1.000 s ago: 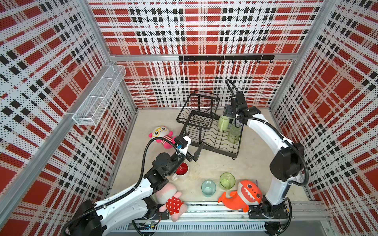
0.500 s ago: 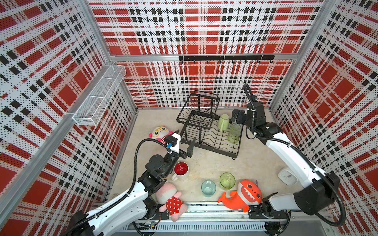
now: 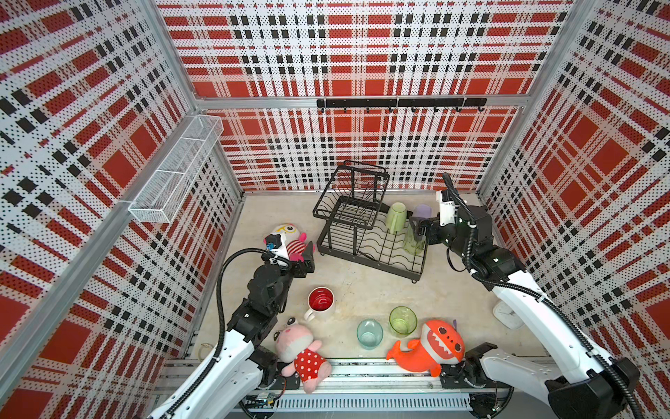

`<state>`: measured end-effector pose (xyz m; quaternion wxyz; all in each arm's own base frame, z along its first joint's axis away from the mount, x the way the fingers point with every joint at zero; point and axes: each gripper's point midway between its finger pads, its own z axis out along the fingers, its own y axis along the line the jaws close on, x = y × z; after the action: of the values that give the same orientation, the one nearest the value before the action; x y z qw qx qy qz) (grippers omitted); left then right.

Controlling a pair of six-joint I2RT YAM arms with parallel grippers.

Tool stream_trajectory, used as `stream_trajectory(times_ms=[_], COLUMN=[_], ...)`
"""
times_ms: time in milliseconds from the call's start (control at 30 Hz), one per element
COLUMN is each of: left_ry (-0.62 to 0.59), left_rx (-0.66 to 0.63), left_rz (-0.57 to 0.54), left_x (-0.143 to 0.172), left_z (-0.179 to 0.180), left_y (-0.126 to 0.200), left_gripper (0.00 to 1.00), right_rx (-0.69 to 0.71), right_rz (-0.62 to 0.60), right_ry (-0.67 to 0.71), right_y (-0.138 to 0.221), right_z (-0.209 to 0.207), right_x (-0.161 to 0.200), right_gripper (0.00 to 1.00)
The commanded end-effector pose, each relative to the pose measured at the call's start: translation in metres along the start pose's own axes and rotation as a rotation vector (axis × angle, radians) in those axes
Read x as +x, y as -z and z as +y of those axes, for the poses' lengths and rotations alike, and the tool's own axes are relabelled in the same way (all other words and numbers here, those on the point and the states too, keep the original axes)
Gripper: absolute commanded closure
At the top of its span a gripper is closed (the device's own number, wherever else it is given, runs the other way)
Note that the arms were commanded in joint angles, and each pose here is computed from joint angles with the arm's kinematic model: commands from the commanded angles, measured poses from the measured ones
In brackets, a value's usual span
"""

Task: Load cups into a dish rack
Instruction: Pick up the cup from the center of the table.

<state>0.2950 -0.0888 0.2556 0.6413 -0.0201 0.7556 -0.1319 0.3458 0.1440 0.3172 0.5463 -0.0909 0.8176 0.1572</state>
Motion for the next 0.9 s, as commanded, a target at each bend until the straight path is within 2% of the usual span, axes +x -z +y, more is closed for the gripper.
stream_trajectory(times_ms=[0, 67, 133, 200, 267, 467, 600, 867], left_ry=[0.158, 0.261, 0.317, 0.359, 0.347, 0.278, 0.241, 0.214], left_rx=[-0.022, -0.067, -0.035, -0.065, -0.09, -0.007, -0.023, -0.013], left_rz=[0.177, 0.296, 0.411, 0.483, 0.537, 0.728, 0.748, 0.778], left_x=[0.027, 0.052, 0.078, 0.094, 0.101, 0.135, 0.144, 0.144], left_z=[0.006, 0.012, 0.004, 0.004, 0.005, -0.016, -0.026, -0.028], left_y=[-0.001, 0.0, 0.002, 0.005, 0.007, 0.006, 0.006, 0.011], left_gripper=[0.06, 0.1, 0.12, 0.13, 0.14, 0.22, 0.33, 0.33], right_rx=[-0.12, -0.13, -0.129, -0.129, -0.124, -0.106, -0.064, -0.038], right_rz=[-0.009, 0.004, 0.015, 0.015, 0.014, 0.029, 0.019, 0.015], right_ry=[0.081, 0.091, 0.095, 0.097, 0.095, 0.107, 0.112, 0.119], right_y=[0.009, 0.011, 0.012, 0.012, 0.011, 0.005, 0.008, 0.011], right_z=[0.021, 0.023, 0.021, 0.021, 0.019, 0.016, 0.009, 0.003], right_x=[0.002, 0.007, 0.013, 0.019, 0.022, 0.025, 0.023, 0.028], right_gripper=[0.0, 0.0, 0.0, 0.0, 0.0, 0.0, 0.0, 0.0])
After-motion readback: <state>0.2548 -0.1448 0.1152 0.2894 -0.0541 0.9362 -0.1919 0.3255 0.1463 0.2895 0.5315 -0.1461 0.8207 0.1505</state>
